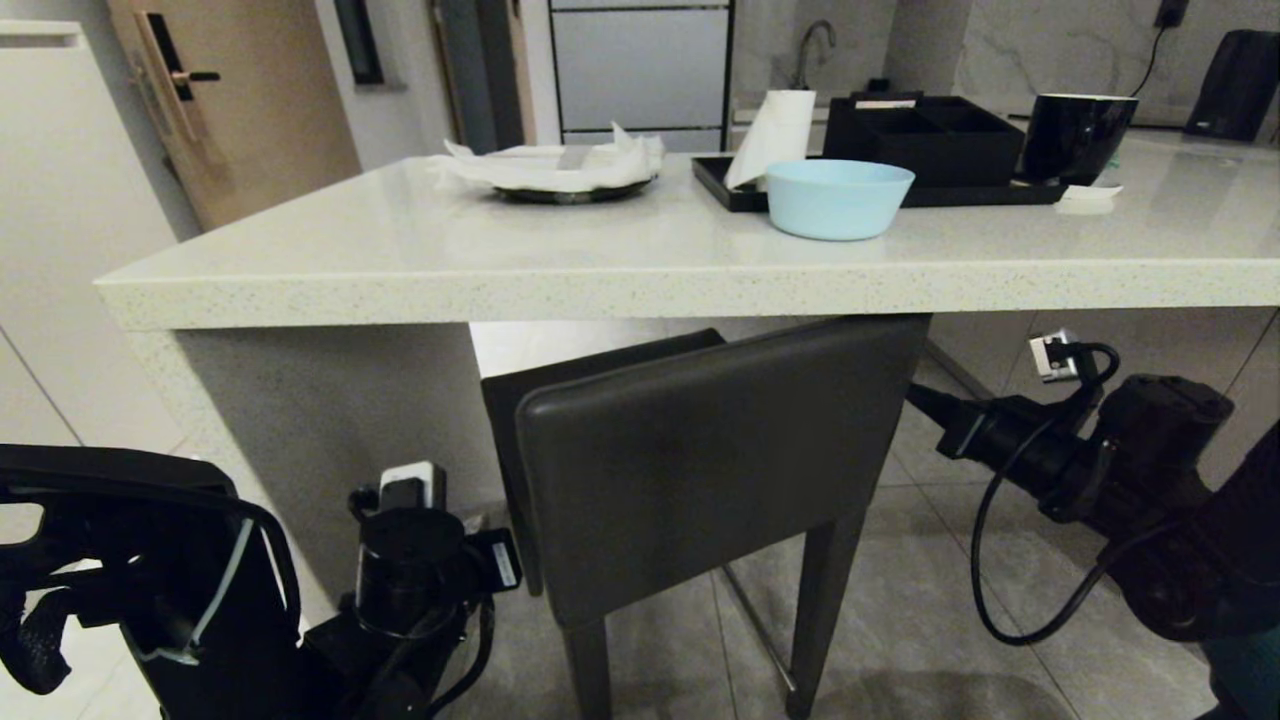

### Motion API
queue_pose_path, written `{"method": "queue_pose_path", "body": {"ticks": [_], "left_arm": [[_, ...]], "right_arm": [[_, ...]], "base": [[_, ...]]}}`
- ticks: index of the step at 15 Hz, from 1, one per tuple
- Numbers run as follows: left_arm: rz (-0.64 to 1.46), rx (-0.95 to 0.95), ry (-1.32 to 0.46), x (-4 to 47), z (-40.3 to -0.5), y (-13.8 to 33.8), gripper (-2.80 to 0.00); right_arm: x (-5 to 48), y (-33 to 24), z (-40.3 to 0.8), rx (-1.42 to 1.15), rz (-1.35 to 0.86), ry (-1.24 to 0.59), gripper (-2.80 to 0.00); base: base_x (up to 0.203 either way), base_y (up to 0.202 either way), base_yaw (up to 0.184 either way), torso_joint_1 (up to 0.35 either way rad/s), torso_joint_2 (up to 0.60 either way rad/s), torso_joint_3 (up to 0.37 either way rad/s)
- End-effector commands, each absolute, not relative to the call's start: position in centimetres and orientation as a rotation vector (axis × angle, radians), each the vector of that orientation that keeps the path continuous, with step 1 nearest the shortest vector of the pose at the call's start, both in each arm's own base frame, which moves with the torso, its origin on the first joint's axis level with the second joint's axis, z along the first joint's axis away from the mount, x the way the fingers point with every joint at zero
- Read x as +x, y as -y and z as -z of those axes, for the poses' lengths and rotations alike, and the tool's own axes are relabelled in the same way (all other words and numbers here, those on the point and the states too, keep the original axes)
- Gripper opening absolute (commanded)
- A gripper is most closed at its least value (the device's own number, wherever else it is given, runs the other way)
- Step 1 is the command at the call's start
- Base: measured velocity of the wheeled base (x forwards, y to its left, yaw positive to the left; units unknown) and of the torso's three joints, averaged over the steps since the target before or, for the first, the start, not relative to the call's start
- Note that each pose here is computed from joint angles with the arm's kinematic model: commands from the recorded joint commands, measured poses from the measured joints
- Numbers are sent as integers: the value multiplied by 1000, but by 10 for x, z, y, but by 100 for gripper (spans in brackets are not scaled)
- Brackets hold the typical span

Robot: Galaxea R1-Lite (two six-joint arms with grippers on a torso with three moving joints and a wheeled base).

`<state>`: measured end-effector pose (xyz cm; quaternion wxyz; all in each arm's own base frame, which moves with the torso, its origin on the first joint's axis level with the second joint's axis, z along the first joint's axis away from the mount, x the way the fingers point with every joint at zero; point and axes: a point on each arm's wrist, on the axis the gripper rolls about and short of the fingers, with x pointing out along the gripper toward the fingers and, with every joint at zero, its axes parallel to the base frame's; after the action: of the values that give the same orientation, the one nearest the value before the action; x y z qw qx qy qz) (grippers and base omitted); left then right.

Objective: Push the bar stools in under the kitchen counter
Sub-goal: Pull the gray chair out from under the dining table

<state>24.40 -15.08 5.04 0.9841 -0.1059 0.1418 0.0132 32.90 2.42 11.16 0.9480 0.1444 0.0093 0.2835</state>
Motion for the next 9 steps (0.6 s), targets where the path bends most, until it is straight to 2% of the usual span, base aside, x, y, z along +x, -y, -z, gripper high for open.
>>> {"method": "queue_pose_path", "body": {"ticks": [1,9], "left_arm": [[-32,-222,-269,247,-52,151,-280],[-35,-205,-238,275,-55,143,-280]], "right_arm": [[312,-27,-124,271,-604,4,-280],[265,-66,-148,229,-766,40,-280]], "base": [[0,0,0,0,0,0],[0,0,0,0,0,0]]}}
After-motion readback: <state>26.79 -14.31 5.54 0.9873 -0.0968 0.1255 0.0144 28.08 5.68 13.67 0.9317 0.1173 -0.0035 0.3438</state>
